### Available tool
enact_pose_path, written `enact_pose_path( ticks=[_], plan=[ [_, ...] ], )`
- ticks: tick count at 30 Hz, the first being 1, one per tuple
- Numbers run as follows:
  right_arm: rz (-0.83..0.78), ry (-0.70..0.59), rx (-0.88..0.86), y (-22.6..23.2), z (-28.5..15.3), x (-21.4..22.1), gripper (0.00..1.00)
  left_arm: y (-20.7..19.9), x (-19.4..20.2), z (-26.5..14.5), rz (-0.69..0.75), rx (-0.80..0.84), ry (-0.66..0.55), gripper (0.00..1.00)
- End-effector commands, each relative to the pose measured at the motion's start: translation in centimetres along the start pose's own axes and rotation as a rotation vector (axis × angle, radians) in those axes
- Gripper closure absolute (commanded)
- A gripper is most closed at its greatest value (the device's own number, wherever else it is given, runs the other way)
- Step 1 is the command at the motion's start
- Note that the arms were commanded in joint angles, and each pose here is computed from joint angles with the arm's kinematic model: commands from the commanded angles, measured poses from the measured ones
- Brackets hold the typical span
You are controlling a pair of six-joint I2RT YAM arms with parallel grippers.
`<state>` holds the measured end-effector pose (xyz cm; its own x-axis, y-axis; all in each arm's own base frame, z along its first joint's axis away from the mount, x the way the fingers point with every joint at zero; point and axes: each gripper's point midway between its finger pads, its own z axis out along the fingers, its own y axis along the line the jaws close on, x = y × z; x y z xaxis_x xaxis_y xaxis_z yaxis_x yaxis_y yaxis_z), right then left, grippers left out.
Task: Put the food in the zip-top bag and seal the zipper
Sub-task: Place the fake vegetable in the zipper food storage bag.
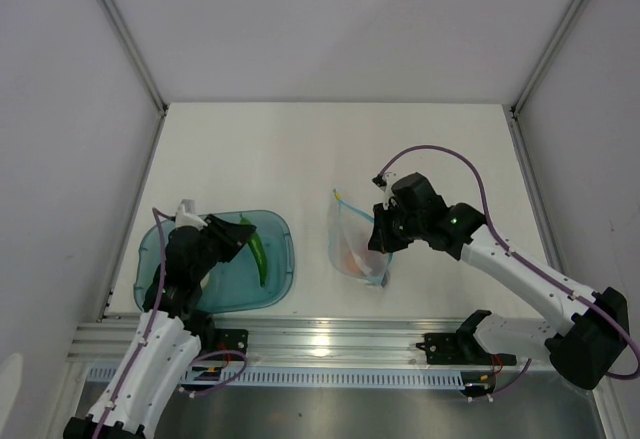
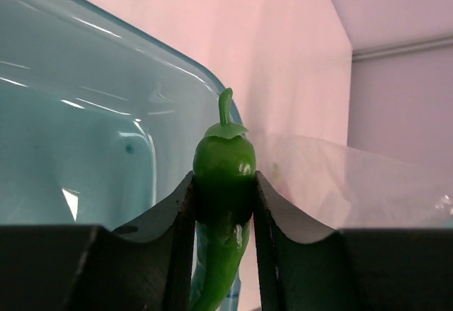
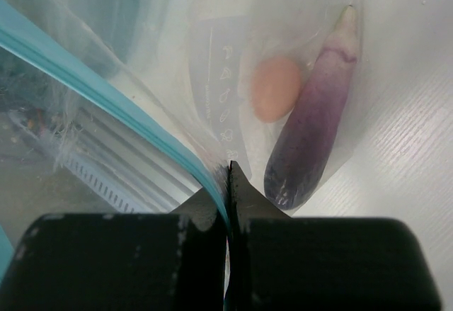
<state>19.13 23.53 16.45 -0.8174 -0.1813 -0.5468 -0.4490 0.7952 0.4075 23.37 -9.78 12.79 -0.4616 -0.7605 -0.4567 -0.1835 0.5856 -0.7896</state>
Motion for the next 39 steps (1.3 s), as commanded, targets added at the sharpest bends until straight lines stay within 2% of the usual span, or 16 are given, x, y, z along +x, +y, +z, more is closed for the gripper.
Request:
enact_pose_path(
  ticks=[1, 4, 6, 7, 9, 15, 18, 22, 25, 27, 29, 34, 39],
  plan=[
    [0.011, -0.015, -0.001, 0.2, -0.4, -0.5, 1.00, -4.9, 0.6, -0.9, 0.054, 0.186, 0.052, 1.00],
    [0.005, -0.003, 0.002, 0.4, -0.6, -0.6, 1.00, -9.0, 1.0, -2.1, 0.125, 0.277, 0.081, 0.99],
    [-0.001, 0.004, 0.009, 0.3, -0.8, -0.6, 1.00, -10.3, 1.7, -2.4, 0.192, 0.302, 0.104, 0.99],
    [-0.008, 0.008, 0.011, 0.3, -0.9, -0.6, 1.00, -12.4, 1.6, -3.4, 0.215, 0.345, 0.096, 0.99],
    [-0.013, 0.019, 0.017, 0.2, -1.0, -0.4, 1.00, -14.0, 1.8, -4.1, 0.242, 0.399, 0.094, 0.99],
    [-0.015, 0.042, 0.031, -0.1, -1.0, 0.1, 1.00, -21.9, -0.1, -8.9, 0.257, 0.675, -0.020, 0.99],
    [0.002, 0.044, 0.011, 0.5, -1.0, 0.0, 1.00, -25.8, 0.0, -11.2, 0.231, 0.843, -0.036, 0.99],
    [0.022, 0.030, -0.035, 1.7, -1.0, -0.5, 1.00, -29.5, 2.4, -12.1, 0.243, 1.013, 0.001, 1.00],
    [0.028, 0.025, -0.062, 2.6, -1.1, -0.9, 1.00, -30.6, 3.8, -13.6, 0.216, 1.171, -0.010, 0.99],
    [0.024, 0.029, -0.067, 2.9, -1.2, -0.9, 1.00, -30.1, 5.3, -12.6, 0.207, 1.189, 0.006, 1.00],
    [0.018, 0.031, -0.062, 3.0, -1.3, -1.0, 1.00, -30.9, 5.5, -13.6, 0.168, 1.263, -0.004, 0.99],
    [0.021, 0.024, -0.052, 2.7, -1.4, -0.8, 1.00, -32.1, 6.6, -14.9, 0.187, 1.316, 0.009, 1.00],
    [0.026, 0.035, -0.059, 2.7, -1.0, -0.4, 1.00, -33.2, 5.9, -16.0, 0.206, 1.344, -0.012, 1.00]
  ],
)
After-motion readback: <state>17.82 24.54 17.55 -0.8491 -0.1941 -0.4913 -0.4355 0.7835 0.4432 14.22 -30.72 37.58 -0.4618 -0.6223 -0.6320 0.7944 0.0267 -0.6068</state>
